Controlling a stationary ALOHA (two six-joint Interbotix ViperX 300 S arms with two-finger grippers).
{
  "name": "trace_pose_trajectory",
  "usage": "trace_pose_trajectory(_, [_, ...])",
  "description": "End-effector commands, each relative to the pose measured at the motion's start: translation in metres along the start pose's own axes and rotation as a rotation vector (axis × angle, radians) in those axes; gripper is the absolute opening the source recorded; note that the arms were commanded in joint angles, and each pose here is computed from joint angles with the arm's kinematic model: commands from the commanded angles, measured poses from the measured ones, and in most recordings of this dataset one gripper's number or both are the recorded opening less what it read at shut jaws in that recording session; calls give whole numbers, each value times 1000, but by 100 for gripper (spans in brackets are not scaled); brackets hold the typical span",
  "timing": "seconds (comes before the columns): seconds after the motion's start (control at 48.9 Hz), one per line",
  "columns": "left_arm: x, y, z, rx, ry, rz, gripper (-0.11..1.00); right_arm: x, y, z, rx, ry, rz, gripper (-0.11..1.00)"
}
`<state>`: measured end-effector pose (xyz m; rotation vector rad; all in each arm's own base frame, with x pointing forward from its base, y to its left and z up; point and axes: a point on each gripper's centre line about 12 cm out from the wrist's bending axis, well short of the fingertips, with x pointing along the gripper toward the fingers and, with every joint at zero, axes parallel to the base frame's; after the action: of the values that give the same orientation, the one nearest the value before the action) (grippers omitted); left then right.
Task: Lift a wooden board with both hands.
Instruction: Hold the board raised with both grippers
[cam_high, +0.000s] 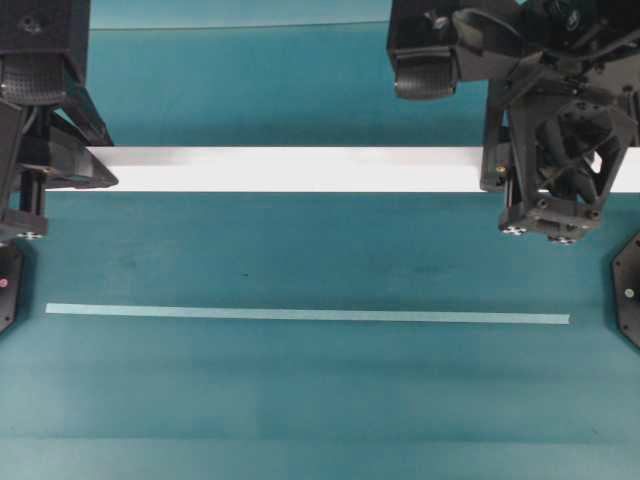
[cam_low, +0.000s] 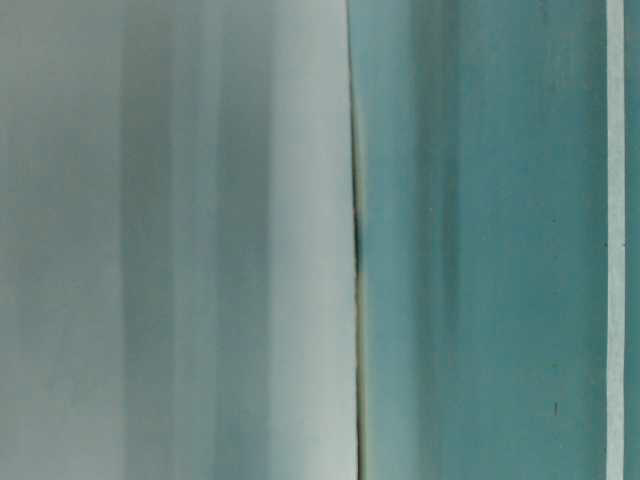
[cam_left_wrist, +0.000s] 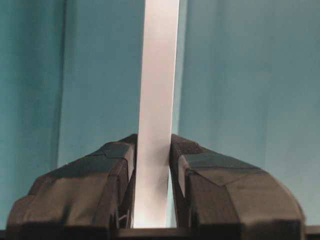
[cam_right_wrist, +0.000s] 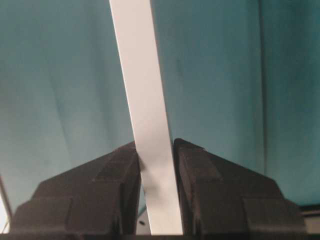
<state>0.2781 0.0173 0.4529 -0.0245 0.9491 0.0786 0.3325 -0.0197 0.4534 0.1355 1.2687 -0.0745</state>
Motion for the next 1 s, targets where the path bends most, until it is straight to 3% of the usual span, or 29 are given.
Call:
trace_pose_trajectory(0.0, [-3, -1, 13, 8, -48, -3, 18, -4, 2, 8, 15, -45, 9, 22])
trace_pose_trajectory(0.981, [-7, -1, 19, 8, -32, -1, 18, 5, -2, 5, 27, -11, 3, 22])
